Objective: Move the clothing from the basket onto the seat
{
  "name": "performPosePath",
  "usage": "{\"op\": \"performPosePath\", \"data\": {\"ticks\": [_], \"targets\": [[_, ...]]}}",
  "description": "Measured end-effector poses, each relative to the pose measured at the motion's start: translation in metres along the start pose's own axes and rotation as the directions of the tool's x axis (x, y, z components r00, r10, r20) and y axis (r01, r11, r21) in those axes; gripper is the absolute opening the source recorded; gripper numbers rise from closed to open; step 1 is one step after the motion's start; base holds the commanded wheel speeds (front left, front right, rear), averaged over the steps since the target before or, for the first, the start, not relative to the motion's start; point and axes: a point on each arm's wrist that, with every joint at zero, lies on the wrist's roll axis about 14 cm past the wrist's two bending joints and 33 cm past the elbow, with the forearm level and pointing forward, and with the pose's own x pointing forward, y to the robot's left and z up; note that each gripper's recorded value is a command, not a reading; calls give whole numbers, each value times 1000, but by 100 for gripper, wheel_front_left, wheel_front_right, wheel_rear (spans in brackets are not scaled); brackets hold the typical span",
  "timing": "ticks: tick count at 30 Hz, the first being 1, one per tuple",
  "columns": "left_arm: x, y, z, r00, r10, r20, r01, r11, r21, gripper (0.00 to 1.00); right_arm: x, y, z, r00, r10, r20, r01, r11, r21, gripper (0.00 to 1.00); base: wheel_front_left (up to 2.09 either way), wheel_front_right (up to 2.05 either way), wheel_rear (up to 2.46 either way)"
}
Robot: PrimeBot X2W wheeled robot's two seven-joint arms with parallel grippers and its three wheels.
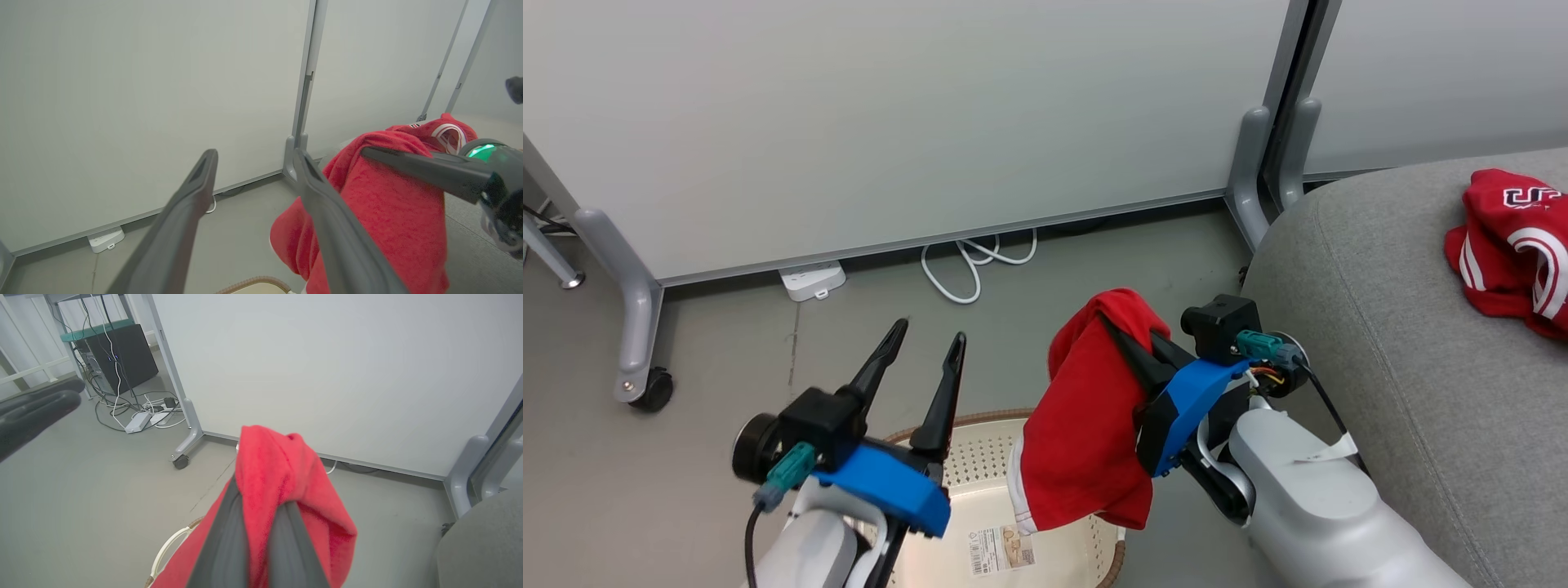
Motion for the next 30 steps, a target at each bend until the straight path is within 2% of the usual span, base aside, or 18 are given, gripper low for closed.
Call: {"op": "performPosePath", "data": {"ticks": [6,12,24,30], "targets": [[-38,24,-7,993,119,13,-119,993,-1,100,5,-7,1,1000,-16,6,17,1000,-3,0,0,0,0],[-61,32,-16,982,189,5,-189,982,-17,100,9,-8,5,999,-24,21,24,1000,-1,0,0,0,0],[-59,27,-21,983,183,0,-183,983,-16,100,3,-18,9,998,-53,39,53,999,8,0,0,0,0],[-40,12,-26,993,116,-13,-116,993,-12,100,-16,-45,9,990,-132,44,132,991,14,0,0,0,0]]}}
